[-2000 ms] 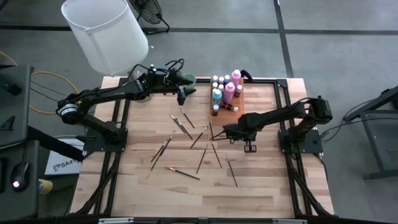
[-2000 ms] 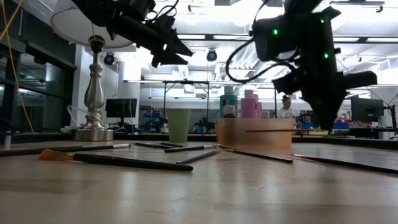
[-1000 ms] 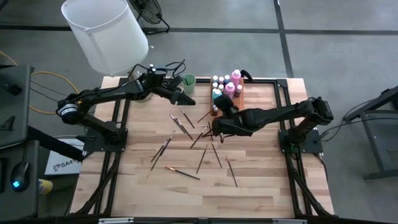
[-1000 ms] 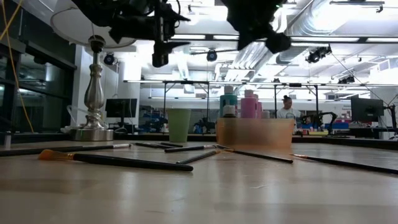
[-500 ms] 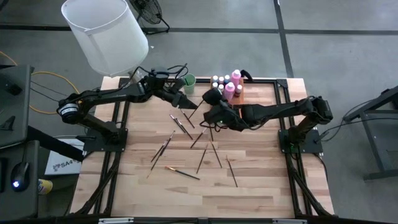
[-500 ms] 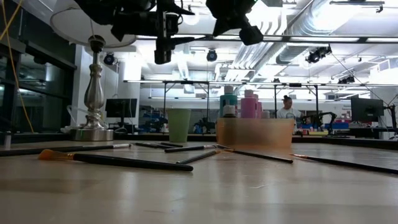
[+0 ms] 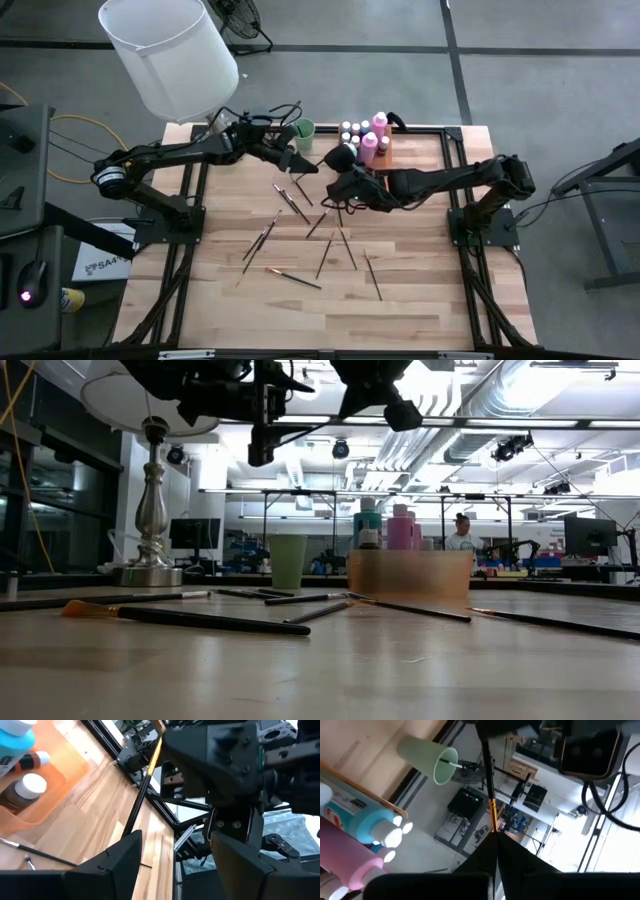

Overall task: Pick & Place Paint Supplies
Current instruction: Put the yellow paint brush into the green cup

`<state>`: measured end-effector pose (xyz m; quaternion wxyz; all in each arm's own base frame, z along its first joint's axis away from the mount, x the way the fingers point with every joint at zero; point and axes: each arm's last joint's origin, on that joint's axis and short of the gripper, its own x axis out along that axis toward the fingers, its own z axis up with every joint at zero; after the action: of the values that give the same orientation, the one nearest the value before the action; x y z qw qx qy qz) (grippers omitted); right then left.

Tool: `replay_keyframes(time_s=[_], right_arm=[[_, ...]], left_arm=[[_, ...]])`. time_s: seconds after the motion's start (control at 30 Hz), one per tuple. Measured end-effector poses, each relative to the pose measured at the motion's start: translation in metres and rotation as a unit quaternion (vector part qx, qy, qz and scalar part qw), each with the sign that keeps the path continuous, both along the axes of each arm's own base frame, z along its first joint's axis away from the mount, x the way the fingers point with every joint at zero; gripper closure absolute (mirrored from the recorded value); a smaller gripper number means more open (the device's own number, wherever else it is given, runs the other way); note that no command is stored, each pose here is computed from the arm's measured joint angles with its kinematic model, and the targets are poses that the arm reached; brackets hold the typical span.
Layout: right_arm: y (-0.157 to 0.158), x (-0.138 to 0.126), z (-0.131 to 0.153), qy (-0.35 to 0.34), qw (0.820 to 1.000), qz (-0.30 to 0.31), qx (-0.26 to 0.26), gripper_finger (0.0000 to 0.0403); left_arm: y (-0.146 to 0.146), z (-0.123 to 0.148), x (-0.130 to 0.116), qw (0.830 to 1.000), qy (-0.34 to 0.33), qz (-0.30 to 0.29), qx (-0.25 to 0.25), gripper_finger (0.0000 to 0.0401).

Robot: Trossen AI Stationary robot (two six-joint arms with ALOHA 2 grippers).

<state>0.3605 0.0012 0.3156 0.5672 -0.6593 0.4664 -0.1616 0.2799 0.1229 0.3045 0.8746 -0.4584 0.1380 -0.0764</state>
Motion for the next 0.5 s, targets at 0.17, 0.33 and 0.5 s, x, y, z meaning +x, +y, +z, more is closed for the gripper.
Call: replay_keyframes(time_s=[0.17,0.33,0.5], right_arm=[[0.005,-0.003,-0.005,0.014,1.0,0.013,0.022,0.04],[0.008,-0.005,-0.008,0.018,0.999,0.012,0.035,0.04],[0.014,-0.005,-0.008,0.016,0.999,0.021,0.036,0.04]], left_arm=[[-0.001,0.002,0.0,1.0,-0.011,-0.02,0.001,0.0169],[-0.001,0.004,-0.001,0.999,-0.024,-0.024,0.021,0.0169],[0.0,0.004,0.0,0.998,-0.03,-0.006,0.06,0.0169]])
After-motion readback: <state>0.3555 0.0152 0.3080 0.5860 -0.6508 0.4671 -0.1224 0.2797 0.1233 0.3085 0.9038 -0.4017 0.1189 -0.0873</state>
